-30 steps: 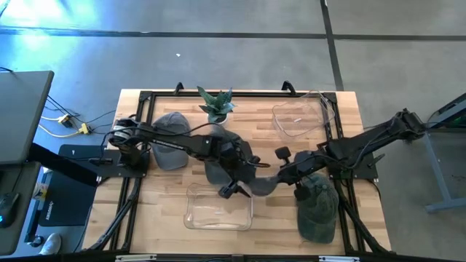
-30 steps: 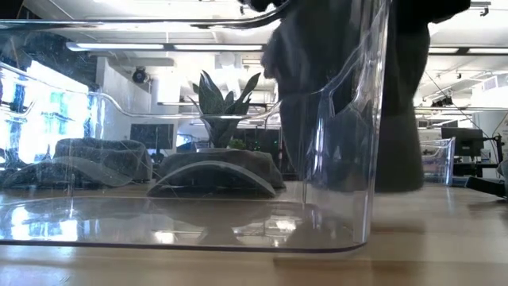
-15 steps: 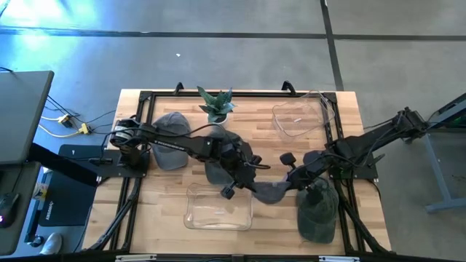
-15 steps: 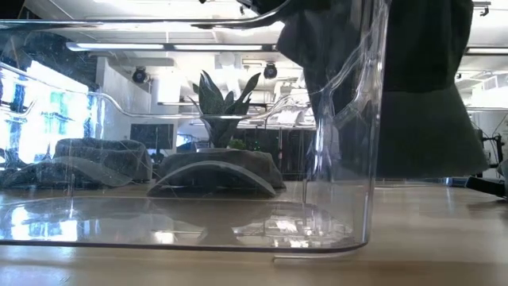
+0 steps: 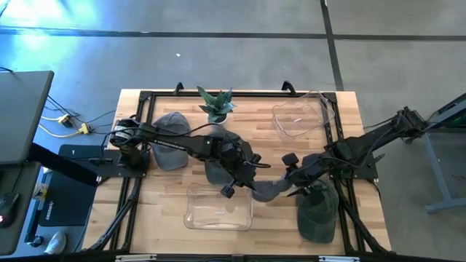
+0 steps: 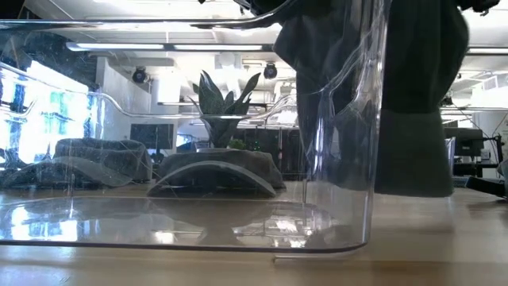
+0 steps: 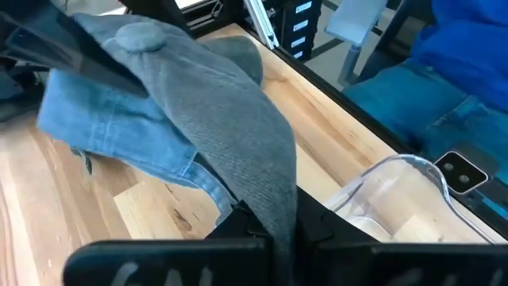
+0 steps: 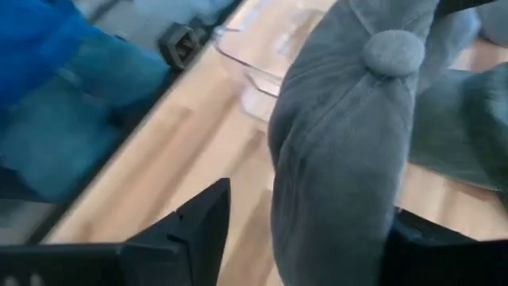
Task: Pick & Place hat
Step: Put the right gray cap into the bottom transparent bin
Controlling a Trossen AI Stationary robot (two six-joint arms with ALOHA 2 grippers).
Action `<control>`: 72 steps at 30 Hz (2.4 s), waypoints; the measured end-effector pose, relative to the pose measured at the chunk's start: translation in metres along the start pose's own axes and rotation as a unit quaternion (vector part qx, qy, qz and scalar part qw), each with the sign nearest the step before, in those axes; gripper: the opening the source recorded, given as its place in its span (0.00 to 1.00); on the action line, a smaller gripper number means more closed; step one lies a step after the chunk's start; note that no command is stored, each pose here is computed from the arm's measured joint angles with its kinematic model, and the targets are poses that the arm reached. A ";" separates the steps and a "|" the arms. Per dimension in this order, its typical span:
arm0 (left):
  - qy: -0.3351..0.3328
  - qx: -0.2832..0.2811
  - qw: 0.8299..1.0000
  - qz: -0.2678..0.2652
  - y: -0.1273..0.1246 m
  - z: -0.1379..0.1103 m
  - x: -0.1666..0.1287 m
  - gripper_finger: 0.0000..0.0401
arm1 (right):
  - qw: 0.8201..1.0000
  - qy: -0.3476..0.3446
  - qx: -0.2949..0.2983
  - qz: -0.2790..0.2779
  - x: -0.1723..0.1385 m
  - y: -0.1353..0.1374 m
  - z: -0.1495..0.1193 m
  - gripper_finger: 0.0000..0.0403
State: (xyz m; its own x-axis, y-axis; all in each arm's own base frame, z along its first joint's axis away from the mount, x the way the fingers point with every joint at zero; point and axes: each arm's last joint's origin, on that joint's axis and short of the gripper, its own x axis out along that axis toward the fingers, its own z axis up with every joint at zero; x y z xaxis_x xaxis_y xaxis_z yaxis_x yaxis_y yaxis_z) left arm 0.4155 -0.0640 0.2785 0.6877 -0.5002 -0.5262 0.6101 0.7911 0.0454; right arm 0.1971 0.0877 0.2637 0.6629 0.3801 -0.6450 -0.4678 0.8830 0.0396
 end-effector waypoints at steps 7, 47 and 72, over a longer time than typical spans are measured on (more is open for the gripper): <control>0.035 -0.011 0.999 0.013 -0.004 -0.002 -0.008 0.00 | 0.998 0.038 -0.039 0.002 0.019 0.006 -0.004 0.36; 0.101 0.005 0.994 -0.036 -0.132 0.043 -0.103 0.00 | 0.977 -0.185 -0.072 -0.083 0.080 -0.015 0.104 0.01; 0.203 -0.051 0.978 -0.013 -0.162 -0.017 -0.069 0.00 | 0.973 -0.215 0.082 0.012 0.156 -0.016 0.090 0.01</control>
State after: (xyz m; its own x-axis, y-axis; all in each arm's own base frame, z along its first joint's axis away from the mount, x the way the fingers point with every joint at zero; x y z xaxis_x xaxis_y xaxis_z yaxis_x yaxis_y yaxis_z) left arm 0.2626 -0.1522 0.2932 0.4475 -0.3553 -0.8207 0.5685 0.8214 -0.0456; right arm 0.3603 0.1573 0.2313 0.8529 0.4499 -0.2647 -0.4095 0.8912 0.1954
